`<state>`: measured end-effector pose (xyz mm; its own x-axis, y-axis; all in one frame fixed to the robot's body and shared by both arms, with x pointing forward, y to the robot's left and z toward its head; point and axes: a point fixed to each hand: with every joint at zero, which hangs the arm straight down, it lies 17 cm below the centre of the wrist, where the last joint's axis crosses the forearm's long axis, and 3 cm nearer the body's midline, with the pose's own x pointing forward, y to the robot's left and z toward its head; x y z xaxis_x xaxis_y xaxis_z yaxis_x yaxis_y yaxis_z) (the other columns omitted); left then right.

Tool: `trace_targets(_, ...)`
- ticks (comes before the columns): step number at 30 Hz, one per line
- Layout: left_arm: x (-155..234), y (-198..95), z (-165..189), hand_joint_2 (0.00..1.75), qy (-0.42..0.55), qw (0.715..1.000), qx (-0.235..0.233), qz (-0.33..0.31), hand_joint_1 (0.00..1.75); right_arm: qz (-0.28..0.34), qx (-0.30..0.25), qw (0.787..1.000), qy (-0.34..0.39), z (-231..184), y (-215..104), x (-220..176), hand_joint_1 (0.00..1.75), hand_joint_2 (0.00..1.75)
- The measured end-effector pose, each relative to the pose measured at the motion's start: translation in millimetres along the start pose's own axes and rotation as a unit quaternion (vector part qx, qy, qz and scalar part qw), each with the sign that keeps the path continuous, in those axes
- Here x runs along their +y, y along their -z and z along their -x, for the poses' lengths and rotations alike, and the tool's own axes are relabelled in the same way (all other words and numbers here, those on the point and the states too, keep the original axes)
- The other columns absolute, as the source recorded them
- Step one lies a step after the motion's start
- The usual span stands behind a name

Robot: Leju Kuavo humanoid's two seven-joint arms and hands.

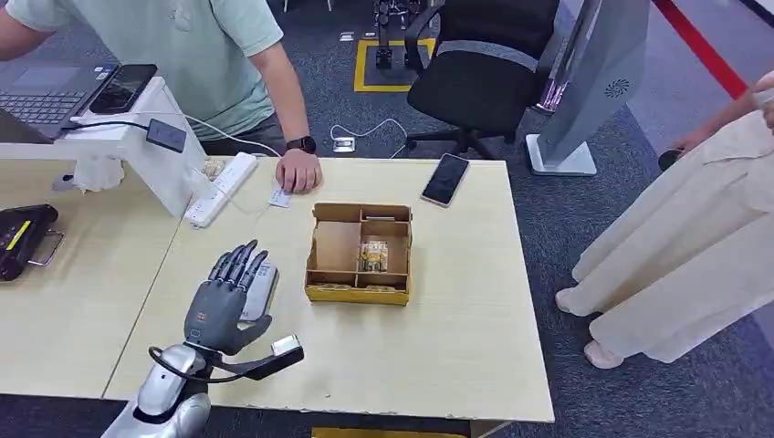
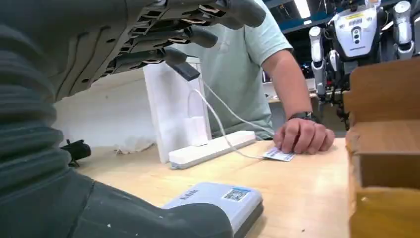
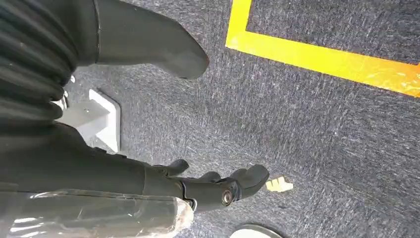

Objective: Pass the card to the sensor for recognition and then transmit it.

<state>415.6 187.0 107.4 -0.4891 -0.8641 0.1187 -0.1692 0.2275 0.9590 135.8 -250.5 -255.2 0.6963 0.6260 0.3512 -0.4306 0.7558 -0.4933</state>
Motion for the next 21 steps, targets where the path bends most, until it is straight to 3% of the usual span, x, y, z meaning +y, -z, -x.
trace_targets(10,5,19,-15,1.75,-0.039,0.999,-0.013,0.005,0.0,0.0,0.0,1.0,0.0,0,0,0,0.0,1.75)
trace_targets(21,-14,17,-34,1.75,-0.061,0.997,-0.025,0.045,0.0,0.001,0.0,1.0,0.0,-1,0,-1,0.0,1.75)
